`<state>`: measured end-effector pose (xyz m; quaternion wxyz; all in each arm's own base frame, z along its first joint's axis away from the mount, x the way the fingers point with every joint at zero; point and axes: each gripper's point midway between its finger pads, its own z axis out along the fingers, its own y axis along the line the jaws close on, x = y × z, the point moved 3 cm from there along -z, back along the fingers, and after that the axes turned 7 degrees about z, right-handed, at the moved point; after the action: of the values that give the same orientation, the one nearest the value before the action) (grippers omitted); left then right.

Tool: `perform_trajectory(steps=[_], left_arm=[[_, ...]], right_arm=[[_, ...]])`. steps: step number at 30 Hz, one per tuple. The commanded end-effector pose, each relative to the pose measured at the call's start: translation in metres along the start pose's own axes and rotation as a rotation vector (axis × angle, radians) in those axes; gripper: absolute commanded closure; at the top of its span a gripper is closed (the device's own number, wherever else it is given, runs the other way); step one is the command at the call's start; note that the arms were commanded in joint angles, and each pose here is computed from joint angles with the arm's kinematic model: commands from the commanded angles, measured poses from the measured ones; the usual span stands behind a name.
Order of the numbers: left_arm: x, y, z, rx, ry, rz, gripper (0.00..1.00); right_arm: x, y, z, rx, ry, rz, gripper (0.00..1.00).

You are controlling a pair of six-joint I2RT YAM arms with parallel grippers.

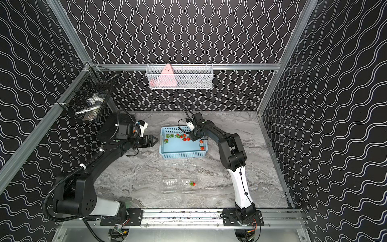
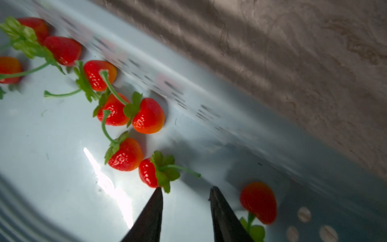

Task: Pack strawberries into containers
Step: Pick up the strawberry from the basket.

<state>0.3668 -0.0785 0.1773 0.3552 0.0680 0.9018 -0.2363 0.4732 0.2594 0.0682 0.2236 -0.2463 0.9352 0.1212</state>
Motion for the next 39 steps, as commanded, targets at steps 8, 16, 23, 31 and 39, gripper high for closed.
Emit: perform_trajectory(steps=[8,16,23,31,39], left_arm=[[-0.006,-0.004,-0.004,0.009,-0.017,0.030,0.27],[-0.005,-0.004,-0.005,0.010,-0.017,0.028,0.27],[-0.005,-0.004,-0.004,0.008,-0.015,0.031,0.27],[-0.005,-0.004,-0.004,0.008,-0.013,0.030,0.27],[-0.005,-0.004,-0.005,0.007,-0.015,0.030,0.27]], right_arm=[[-0.001,0.033,-0.010,-0.172,-0.019,0.100,0.53],[0.005,0.032,0.011,-0.068,0.023,0.059,0.51],[0.001,0.019,0.022,0.022,0.026,0.062,0.51],[-0.003,0.020,0.025,0.037,0.014,0.051,0.51],[0.004,0.023,0.034,0.040,0.037,0.012,0.55]])
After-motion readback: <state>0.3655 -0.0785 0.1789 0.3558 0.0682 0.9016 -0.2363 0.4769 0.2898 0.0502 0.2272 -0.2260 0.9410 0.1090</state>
